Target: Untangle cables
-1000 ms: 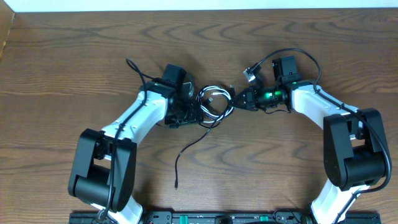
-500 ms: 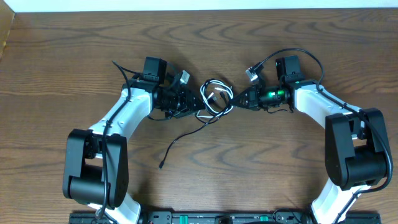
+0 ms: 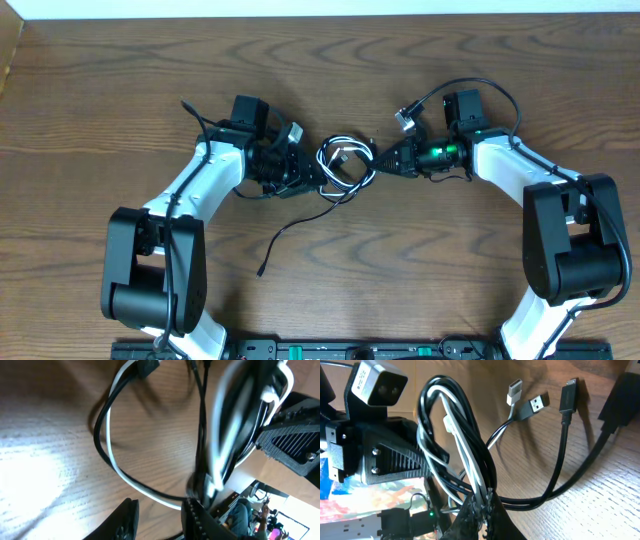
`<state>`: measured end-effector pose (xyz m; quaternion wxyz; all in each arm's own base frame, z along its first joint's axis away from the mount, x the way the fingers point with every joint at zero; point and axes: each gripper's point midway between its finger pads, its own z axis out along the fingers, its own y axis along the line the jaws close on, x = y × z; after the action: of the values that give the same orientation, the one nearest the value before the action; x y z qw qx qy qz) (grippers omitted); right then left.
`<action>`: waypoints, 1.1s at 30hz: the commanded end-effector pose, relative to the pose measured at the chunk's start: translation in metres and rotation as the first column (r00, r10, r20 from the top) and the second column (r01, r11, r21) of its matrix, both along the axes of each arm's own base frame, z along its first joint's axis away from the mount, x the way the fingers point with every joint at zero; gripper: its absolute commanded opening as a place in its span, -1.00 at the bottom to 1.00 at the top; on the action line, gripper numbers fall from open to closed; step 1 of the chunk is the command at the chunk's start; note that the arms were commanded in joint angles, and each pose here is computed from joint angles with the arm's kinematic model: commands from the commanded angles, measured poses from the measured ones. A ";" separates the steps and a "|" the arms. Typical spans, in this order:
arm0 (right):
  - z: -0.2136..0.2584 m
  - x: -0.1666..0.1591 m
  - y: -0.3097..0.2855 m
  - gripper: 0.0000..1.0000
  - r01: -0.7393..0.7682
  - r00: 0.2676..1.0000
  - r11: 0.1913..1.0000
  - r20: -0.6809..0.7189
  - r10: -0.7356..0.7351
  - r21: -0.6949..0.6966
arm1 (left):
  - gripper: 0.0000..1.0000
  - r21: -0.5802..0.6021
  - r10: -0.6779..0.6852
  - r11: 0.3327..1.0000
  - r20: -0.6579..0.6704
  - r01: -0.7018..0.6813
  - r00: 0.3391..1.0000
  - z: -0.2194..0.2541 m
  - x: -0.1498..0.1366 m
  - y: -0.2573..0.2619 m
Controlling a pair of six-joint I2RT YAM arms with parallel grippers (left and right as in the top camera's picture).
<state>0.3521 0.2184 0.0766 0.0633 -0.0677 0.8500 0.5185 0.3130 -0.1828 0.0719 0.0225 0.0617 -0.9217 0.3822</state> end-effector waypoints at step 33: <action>-0.045 0.010 -0.005 -0.56 0.088 0.996 0.942 0.051 -0.075 -0.325 | -0.30 0.397 0.063 0.914 0.057 -0.081 0.996 -0.044 0.000 0.002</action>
<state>0.3563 0.2144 0.0452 0.0788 -0.0616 0.9018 0.4205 0.3160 -0.1850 0.0383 -0.0282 0.0809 -0.9732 0.2136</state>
